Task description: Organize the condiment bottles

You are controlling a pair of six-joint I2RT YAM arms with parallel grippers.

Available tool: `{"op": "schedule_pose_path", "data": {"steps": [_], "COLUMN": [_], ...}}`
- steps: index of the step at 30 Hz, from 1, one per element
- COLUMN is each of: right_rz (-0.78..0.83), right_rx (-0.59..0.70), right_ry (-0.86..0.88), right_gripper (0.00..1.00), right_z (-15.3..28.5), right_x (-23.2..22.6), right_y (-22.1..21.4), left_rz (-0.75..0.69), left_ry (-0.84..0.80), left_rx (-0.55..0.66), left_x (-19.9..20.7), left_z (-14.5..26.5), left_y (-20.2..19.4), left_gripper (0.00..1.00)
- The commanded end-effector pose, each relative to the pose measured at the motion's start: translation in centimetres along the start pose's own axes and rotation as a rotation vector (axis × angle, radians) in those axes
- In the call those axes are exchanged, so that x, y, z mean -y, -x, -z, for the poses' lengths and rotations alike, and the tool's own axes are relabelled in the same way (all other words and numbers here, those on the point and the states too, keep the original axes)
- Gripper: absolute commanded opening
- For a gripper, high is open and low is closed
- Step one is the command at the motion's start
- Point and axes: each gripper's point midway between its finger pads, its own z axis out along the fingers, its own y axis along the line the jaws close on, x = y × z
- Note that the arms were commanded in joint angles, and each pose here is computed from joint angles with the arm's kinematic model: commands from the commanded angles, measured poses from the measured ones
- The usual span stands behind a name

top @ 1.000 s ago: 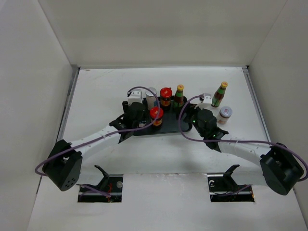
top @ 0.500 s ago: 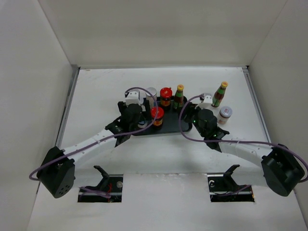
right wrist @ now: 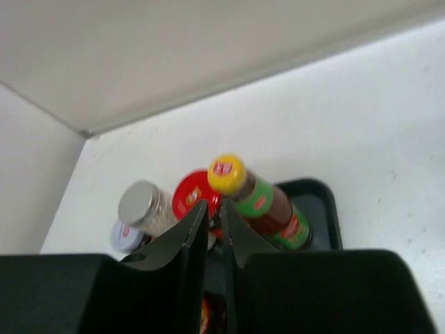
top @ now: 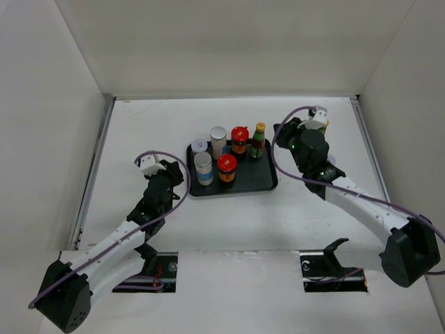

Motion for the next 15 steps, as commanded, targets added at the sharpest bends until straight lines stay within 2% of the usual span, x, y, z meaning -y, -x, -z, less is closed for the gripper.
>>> {"op": "schedule_pose_path", "data": {"steps": [1, 4, 9, 15], "right_rz": [-0.015, 0.035, 0.148, 0.278], "right_rx": [0.094, 0.114, 0.114, 0.129], "right_ry": [-0.076, -0.213, -0.459, -0.705], "right_gripper": [0.23, 0.3, 0.58, 0.73], "right_z": [-1.2, -2.5, -3.1, -2.9], "right_x": [0.7, 4.3, 10.6, 17.0], "right_y": [5.0, 7.0, 8.2, 10.0], "left_rz": [0.117, 0.156, 0.218, 0.248], "left_ry": [0.003, -0.008, 0.0, -0.009], "left_rx": [0.048, 0.025, 0.012, 0.005], "left_x": [-0.6, -1.2, -2.6, -3.0], "left_z": [-0.2, -0.4, -0.4, -0.4], "left_y": [0.7, -0.2, -1.1, -1.2], "left_gripper": [0.24, 0.32, 0.42, 0.49]}}
